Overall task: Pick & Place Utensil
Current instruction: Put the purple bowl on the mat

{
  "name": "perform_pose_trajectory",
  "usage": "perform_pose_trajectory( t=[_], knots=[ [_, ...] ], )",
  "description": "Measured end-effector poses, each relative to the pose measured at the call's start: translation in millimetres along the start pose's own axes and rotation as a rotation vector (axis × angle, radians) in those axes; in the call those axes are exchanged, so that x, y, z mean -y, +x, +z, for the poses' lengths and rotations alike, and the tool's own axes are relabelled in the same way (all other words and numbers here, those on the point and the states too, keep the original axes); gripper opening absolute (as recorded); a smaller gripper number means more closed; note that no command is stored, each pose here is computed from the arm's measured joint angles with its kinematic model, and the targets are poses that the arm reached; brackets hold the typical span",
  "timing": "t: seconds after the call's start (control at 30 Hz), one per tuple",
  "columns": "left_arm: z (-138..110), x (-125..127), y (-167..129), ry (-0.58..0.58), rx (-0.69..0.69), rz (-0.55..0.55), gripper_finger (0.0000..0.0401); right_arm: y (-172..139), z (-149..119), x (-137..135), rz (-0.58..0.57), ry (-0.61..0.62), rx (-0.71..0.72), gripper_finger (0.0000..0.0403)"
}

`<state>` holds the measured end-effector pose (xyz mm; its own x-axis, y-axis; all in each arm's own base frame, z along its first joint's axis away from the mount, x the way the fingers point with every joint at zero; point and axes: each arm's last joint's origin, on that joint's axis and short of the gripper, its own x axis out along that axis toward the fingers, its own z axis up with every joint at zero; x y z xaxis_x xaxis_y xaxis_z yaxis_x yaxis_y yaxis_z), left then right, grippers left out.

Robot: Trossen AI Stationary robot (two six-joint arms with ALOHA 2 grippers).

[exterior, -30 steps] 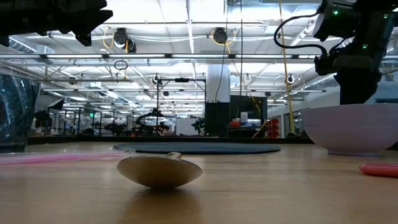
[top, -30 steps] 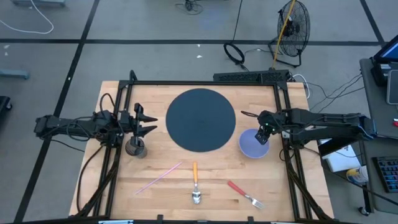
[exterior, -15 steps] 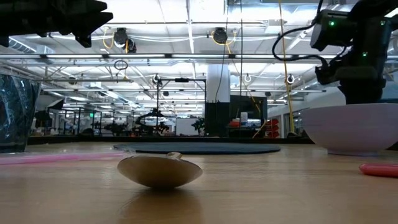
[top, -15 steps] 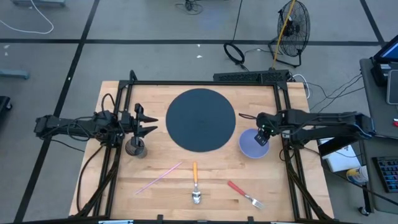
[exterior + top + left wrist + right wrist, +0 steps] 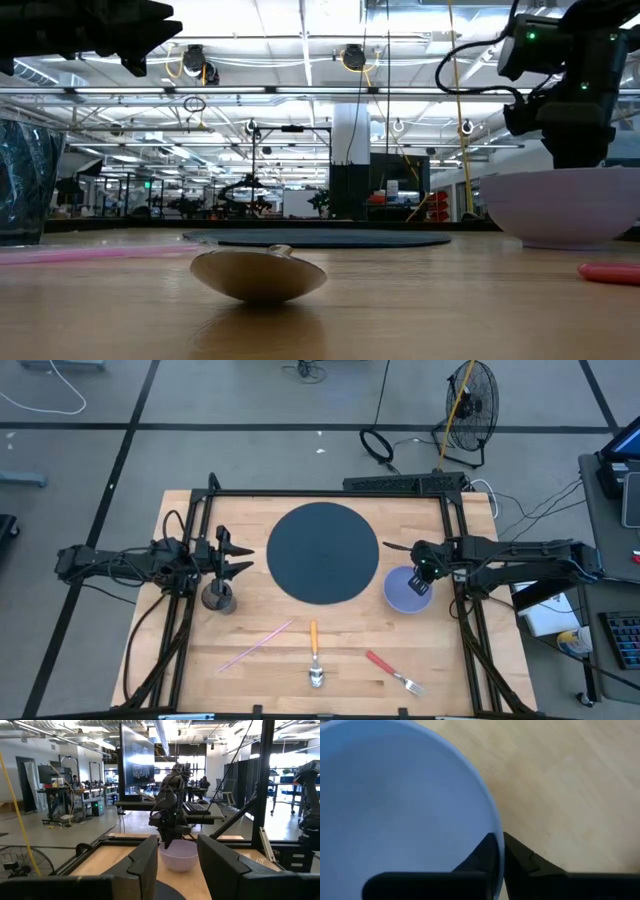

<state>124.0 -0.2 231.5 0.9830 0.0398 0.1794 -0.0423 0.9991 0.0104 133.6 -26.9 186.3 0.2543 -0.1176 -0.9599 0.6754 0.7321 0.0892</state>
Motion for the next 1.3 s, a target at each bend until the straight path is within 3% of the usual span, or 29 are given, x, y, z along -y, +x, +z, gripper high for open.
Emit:
perform_pose_trajectory(
  t=[0.37, 0.7, 0.97, 1.3],
  knots=[
    [0, 0, 0, -0.002, 0.003, 0.000, 0.0145, -3, 3, -2, 0.008, -0.034, 0.020, 0.0005],
    [0, 0, 0, -0.003, 0.003, 0.012, 0.0145, -42, 33, -10, 0.033, -0.095, 0.196, 0.0003],
    [-2, -4, 2, -0.019, -0.019, 0.145, 0.0145, -49, 84, -12, 0.054, -0.129, 0.387, 0.0002],
    [-10, -5, 10, -0.037, -0.062, 0.186, 0.0145, -2, 171, -15, 0.138, -0.162, 0.332, 0.0002]
  ],
)
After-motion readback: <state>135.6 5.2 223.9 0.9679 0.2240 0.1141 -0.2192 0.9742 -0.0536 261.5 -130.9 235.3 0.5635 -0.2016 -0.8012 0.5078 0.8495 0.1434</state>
